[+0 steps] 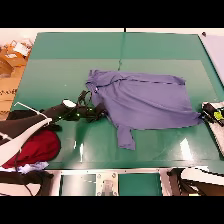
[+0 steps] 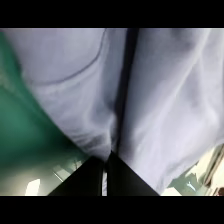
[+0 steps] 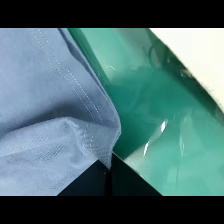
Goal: Fold the shirts.
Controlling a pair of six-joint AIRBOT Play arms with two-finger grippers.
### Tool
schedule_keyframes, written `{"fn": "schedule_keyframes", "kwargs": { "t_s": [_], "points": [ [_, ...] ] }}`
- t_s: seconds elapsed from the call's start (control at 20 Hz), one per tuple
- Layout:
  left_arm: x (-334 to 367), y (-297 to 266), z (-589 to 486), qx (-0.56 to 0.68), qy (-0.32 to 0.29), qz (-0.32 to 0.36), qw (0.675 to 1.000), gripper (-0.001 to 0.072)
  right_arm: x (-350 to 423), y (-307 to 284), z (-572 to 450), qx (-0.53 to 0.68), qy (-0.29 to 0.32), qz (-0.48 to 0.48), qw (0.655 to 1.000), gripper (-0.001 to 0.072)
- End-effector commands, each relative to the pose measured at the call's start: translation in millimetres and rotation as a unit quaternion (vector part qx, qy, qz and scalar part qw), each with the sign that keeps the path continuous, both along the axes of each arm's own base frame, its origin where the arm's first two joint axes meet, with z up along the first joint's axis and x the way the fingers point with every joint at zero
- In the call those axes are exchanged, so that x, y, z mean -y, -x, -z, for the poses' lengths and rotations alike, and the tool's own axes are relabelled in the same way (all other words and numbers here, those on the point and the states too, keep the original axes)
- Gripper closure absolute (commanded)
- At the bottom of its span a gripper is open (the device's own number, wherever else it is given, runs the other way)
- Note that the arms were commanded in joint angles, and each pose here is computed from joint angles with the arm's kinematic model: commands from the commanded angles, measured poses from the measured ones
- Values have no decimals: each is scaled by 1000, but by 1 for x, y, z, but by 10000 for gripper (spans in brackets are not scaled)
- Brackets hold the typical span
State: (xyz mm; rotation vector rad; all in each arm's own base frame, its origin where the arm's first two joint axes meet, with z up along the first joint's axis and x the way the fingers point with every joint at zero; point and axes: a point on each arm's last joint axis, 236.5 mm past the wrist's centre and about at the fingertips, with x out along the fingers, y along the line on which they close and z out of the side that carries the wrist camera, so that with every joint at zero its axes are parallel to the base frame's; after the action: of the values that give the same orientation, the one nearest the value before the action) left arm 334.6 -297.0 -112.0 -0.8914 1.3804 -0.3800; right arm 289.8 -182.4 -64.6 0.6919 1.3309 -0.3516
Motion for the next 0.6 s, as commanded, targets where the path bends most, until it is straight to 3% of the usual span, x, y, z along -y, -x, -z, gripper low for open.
{"fn": "schedule_keyframes", "kwargs": {
  "t_s": [0.0,0.1,0.3,0.55],
  "points": [
    [-15,21,13,-21,-10,74,997,685,1,-1,-1,4,0,2,1000,701],
    [-55,21,2,-29,-20,92,995,685,3,-1,-2,3,0,3,1000,700],
    [-142,6,-31,-21,-31,60,997,685,-27,6,2,-17,-43,-15,999,701],
    [-178,-6,-41,9,-50,78,996,684,-100,24,25,-69,-104,-77,989,702]
  ]
}}
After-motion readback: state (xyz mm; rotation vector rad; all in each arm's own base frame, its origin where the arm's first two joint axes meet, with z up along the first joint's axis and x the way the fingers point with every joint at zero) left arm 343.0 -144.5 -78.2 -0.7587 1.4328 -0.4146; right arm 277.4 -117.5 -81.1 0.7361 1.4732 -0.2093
